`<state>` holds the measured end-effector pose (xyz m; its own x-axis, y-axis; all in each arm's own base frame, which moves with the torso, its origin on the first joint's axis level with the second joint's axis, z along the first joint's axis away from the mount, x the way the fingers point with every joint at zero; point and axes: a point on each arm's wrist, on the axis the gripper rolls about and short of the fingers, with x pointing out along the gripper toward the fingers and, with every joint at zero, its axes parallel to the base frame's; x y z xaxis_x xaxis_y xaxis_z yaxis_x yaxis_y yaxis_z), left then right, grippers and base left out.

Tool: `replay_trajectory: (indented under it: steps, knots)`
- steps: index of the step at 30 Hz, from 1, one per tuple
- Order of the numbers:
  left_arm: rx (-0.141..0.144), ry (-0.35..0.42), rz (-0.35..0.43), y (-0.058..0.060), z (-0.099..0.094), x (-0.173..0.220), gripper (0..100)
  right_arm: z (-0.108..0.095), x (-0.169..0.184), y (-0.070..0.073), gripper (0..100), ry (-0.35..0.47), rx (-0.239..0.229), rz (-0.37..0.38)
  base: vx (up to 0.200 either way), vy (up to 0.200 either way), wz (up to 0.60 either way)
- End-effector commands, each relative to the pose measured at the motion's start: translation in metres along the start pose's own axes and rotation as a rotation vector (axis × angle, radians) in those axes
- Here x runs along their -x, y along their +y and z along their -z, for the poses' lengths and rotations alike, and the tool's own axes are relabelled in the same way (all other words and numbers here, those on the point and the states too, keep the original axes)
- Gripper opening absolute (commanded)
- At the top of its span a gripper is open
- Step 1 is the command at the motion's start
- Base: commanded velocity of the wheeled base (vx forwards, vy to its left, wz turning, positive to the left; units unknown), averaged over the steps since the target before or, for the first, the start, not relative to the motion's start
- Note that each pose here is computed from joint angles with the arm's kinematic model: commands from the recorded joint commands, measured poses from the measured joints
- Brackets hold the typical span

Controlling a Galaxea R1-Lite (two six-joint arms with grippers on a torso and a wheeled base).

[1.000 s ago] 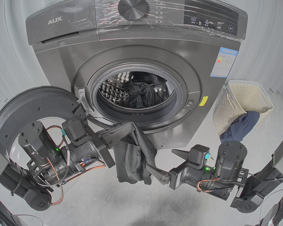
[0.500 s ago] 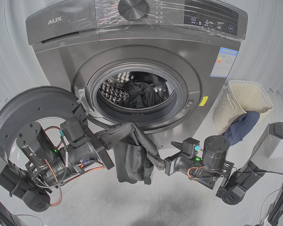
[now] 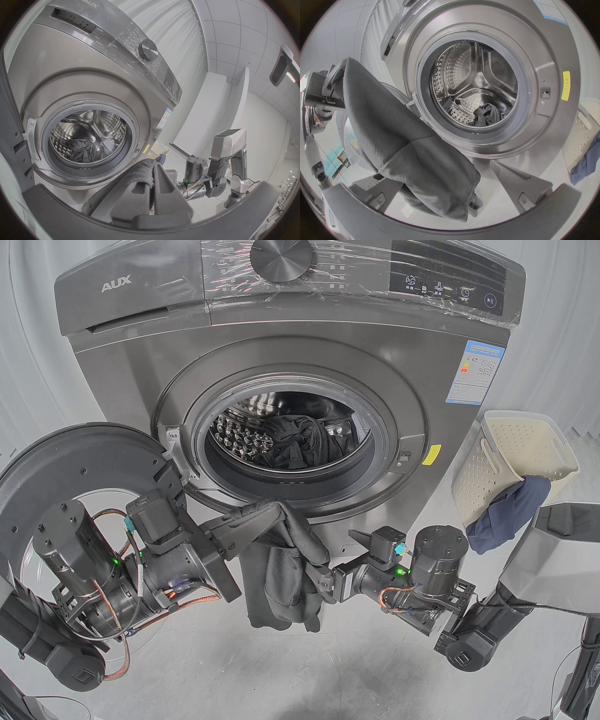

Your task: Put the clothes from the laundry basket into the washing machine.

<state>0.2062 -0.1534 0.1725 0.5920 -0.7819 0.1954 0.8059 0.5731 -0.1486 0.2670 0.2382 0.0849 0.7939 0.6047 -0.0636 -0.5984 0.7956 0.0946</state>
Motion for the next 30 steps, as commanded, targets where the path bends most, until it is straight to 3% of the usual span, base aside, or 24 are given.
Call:
replay_trajectory:
  steps: [1, 6, 14, 15, 23, 29, 30]
  knots:
    - [0.001, 0.003, -0.002, 0.000, 0.001, 0.000, 0, 0.000, -0.005, 0.004, 100, -0.015, 0.001, -0.013, 0.000, 0.000, 0.00]
    - [0.004, 0.012, 0.000, 0.000, 0.003, 0.000, 0, -0.014, -0.001, 0.008, 100, -0.056, -0.002, -0.030, 0.000, 0.000, 0.00]
    - [0.007, 0.019, -0.006, 0.002, 0.005, 0.000, 0, -0.016, 0.001, 0.014, 100, -0.096, -0.009, -0.083, 0.000, 0.000, 0.00]
    - [0.007, 0.019, -0.006, 0.002, 0.005, 0.000, 0, -0.017, 0.002, 0.017, 0, -0.101, -0.009, -0.093, 0.000, 0.000, 0.00]
    - [0.019, 0.023, -0.011, 0.003, 0.006, -0.001, 0, -0.027, 0.024, 0.018, 0, -0.114, -0.009, -0.116, 0.000, 0.000, 0.00]
    - [0.027, 0.043, 0.002, 0.004, 0.011, -0.002, 0, -0.049, 0.047, 0.017, 0, -0.163, -0.015, -0.121, 0.000, 0.000, 0.00]
    - [0.030, 0.043, 0.004, 0.003, 0.011, -0.003, 100, -0.051, 0.050, 0.018, 0, -0.168, -0.015, -0.124, 0.000, 0.000, 0.00]
